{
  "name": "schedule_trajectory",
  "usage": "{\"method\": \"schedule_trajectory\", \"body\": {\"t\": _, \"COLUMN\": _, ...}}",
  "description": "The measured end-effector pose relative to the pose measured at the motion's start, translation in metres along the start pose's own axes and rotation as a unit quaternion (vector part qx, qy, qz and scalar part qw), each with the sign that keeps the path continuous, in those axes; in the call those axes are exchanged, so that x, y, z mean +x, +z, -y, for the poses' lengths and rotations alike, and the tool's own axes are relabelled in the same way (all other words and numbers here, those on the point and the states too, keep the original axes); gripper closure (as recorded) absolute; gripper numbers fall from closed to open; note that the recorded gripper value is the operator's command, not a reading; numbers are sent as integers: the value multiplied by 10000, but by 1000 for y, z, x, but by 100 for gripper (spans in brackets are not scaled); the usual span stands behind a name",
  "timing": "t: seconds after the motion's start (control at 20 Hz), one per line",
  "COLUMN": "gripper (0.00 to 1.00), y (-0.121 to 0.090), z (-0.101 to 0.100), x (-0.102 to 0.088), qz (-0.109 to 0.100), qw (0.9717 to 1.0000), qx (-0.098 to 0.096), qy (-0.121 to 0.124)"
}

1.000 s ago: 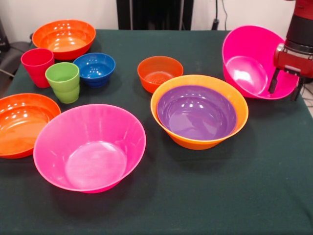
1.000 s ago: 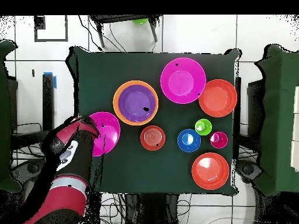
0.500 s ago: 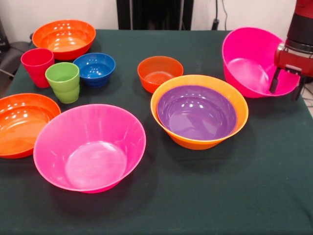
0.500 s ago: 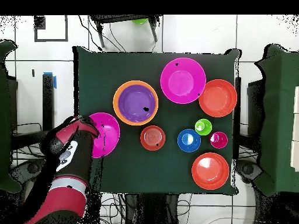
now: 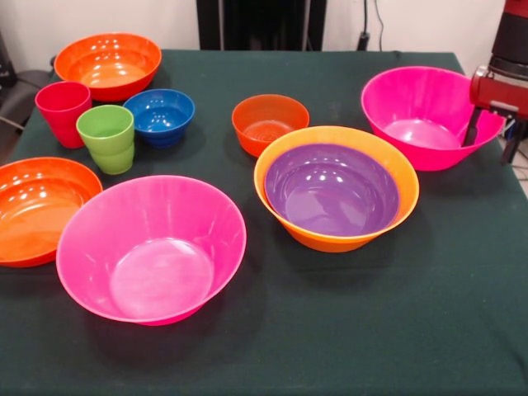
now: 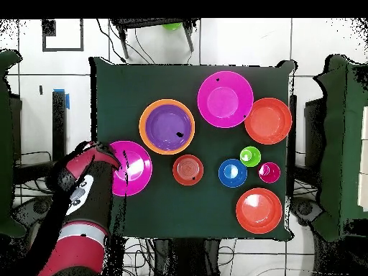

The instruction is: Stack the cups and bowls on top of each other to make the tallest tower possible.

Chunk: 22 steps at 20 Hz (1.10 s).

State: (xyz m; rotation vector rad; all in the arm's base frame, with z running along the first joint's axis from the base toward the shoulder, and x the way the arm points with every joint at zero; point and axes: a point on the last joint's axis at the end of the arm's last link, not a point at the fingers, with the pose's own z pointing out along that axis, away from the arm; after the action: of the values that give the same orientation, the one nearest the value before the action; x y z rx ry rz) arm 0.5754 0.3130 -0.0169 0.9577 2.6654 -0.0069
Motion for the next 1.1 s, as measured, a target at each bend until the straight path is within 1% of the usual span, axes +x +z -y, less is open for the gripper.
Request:
{"method": "schedule_trajectory", "body": {"t": 0.2, "gripper": 0, "y": -3, "z": -2, "x": -4, "qz": 10, "qw": 10000, "qx": -34, "qy": 25}}
{"method": "schedule_trajectory", "body": {"t": 1.1, "gripper": 0, "y": 0, "z": -1, "x": -3, "qz": -66, "qw": 9999, "qx": -36, "qy": 79}}
